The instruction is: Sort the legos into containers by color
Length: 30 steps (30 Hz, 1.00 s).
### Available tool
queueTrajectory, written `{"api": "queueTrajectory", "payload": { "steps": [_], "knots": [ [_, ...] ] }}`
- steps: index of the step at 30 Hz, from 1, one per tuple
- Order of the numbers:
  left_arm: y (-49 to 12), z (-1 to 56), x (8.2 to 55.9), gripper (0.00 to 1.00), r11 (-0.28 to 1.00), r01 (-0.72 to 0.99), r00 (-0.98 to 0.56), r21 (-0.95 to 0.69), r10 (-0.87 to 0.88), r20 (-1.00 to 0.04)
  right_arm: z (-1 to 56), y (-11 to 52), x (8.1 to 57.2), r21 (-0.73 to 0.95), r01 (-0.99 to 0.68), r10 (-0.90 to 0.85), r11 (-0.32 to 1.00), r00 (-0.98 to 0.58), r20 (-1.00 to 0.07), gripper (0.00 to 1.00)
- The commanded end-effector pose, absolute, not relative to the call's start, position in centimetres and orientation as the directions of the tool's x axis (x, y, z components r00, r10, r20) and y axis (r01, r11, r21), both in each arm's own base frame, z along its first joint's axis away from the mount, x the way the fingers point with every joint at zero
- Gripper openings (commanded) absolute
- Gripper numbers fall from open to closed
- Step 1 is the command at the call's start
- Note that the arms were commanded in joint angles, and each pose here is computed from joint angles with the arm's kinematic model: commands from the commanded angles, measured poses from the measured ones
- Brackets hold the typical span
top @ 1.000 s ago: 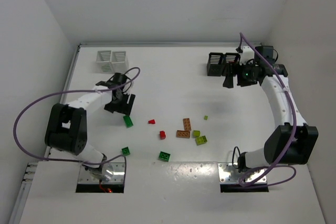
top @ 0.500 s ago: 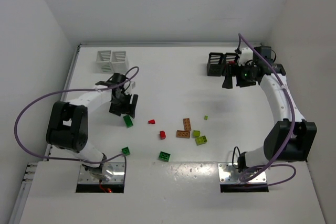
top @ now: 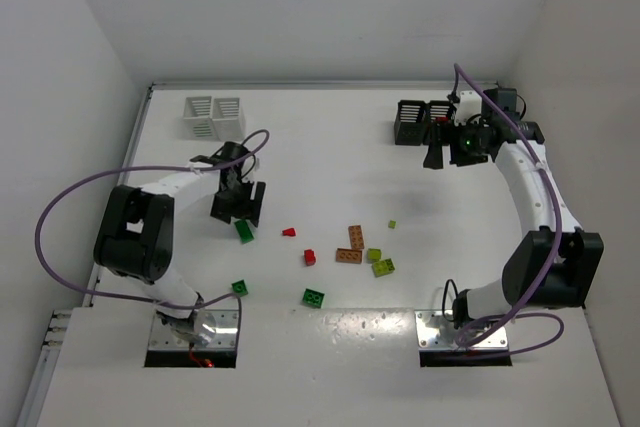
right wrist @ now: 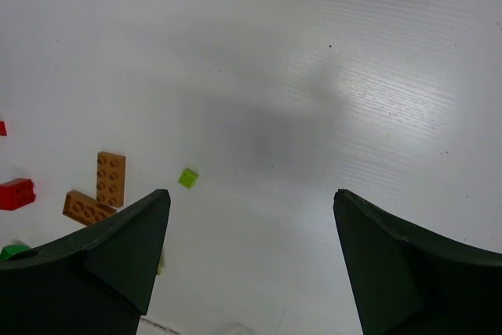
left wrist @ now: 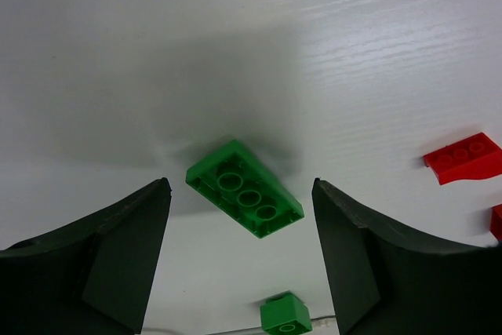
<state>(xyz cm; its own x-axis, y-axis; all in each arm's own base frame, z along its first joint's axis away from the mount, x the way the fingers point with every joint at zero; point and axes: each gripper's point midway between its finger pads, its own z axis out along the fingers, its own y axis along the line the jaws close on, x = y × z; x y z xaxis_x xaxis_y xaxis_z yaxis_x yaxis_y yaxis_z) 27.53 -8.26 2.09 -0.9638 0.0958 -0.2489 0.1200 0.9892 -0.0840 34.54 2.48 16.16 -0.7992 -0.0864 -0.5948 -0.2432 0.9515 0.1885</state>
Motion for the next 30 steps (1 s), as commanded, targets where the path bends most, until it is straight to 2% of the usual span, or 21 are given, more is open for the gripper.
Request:
{"api": "queueTrajectory", "payload": {
  "steps": [1, 5, 11, 14, 21, 24, 30],
  "knots": [
    [-7.9, 1.7, 27.7, 0.79, 0.994, 0.077, -0.968, -0.075, 0.056, -0.246, 16.5, 2.3, 35.2, 0.182, -0.244, -0.084, 0.953, -0.786, -0.613, 0.85],
    [-8.0, 1.2, 27.5, 0.73, 0.994, 0.078, -0.971, -0.082, 0.057, -0.234, 16.5, 2.3, 35.2, 0.182, -0.244, -0.084, 0.953, -0.786, -0.613, 0.85],
    [-7.9, 0.1, 26.8, 0.72, 0.995, 0.066, -0.980, -0.078, 0.050, -0.194, 16.5, 2.3, 35.2, 0.182, -0.244, -0.084, 0.953, -0.786, -0.613, 0.85],
    [-8.1, -0.1, 26.6, 0.67, 0.994, 0.068, -0.982, -0.088, 0.051, -0.181, 16.1, 2.3, 35.3, 0.185, -0.242, -0.084, 0.952, -0.791, -0.606, 0.85],
    [-8.2, -0.1, 27.1, 0.44, 0.990, 0.108, -0.977, -0.092, 0.088, -0.193, 16.1, 2.3, 35.3, 0.185, -0.242, -0.084, 0.952, -0.791, -0.606, 0.85],
    [-8.2, 0.2, 27.2, 0.29, 0.988, 0.129, -0.972, -0.090, 0.108, -0.208, 16.1, 2.3, 35.3, 0.185, -0.242, -0.084, 0.952, -0.791, -0.606, 0.85],
    [-8.6, 3.5, 29.7, 0.14, 0.978, 0.164, -0.939, -0.129, 0.115, -0.324, 15.7, 2.6, 35.1, 0.202, -0.251, -0.082, 0.947, -0.795, -0.601, 0.85]
  ]
}}
